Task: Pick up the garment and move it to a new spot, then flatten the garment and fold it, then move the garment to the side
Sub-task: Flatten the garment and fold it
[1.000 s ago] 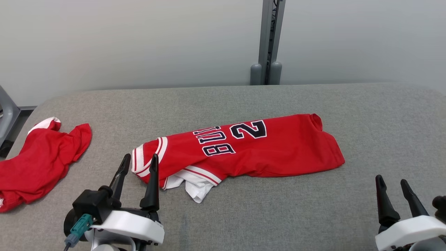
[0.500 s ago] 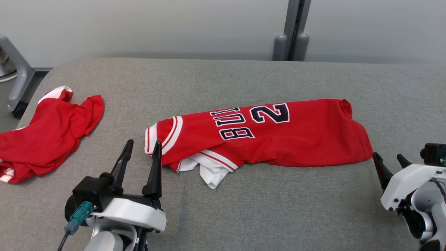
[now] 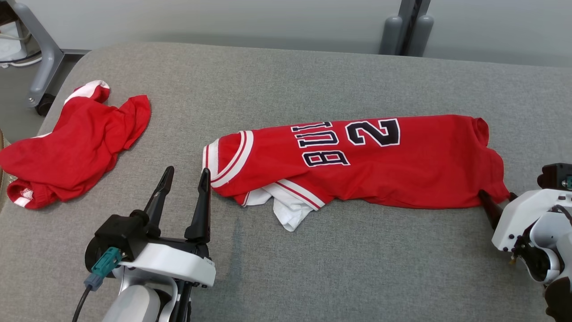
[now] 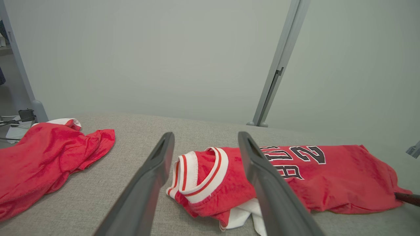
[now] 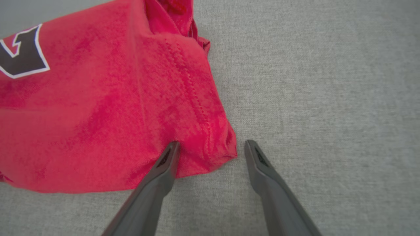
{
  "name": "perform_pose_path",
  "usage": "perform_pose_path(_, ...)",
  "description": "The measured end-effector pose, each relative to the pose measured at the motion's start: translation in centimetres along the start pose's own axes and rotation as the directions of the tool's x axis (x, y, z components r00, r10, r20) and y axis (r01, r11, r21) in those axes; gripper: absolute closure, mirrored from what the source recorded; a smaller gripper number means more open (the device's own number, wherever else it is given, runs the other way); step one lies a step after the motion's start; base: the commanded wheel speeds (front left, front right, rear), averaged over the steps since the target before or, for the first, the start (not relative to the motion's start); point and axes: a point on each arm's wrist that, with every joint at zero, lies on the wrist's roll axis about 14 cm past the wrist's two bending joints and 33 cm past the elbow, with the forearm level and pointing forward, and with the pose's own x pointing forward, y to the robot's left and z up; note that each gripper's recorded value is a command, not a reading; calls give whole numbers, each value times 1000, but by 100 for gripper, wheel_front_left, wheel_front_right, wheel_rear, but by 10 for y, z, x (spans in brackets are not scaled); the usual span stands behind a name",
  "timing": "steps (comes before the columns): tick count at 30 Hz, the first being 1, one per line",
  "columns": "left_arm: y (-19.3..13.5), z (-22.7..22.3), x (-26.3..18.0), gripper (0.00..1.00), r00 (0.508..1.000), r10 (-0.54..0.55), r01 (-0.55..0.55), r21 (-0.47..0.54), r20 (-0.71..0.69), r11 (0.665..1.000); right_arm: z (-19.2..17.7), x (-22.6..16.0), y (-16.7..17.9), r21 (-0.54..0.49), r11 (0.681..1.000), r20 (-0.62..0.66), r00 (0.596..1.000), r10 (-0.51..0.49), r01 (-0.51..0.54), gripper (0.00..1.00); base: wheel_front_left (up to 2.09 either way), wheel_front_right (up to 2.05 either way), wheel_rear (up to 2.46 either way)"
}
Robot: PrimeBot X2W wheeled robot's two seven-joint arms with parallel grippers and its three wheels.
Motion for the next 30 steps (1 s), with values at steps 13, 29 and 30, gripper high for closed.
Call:
perform_pose_path(13, -8, 6, -4, 0, 1000, -18, 18, -9, 19, 1000, 6, -16, 9, -19, 999, -18, 999, 36, -37, 100, 0, 0, 0)
perform_pose_path(29, -24, 2, -28, 0, 999, -53, 54, -25, 10, 998, -21, -106, 14, 138, 981, -35, 990, 140, -134, 100, 0, 0, 0)
perform_pose_path(30, -25, 2, -28, 0, 998, -59, 59, -24, 11, 998, -25, -112, 11, 146, 981, -38, 990, 137, -130, 100, 0, 0, 0)
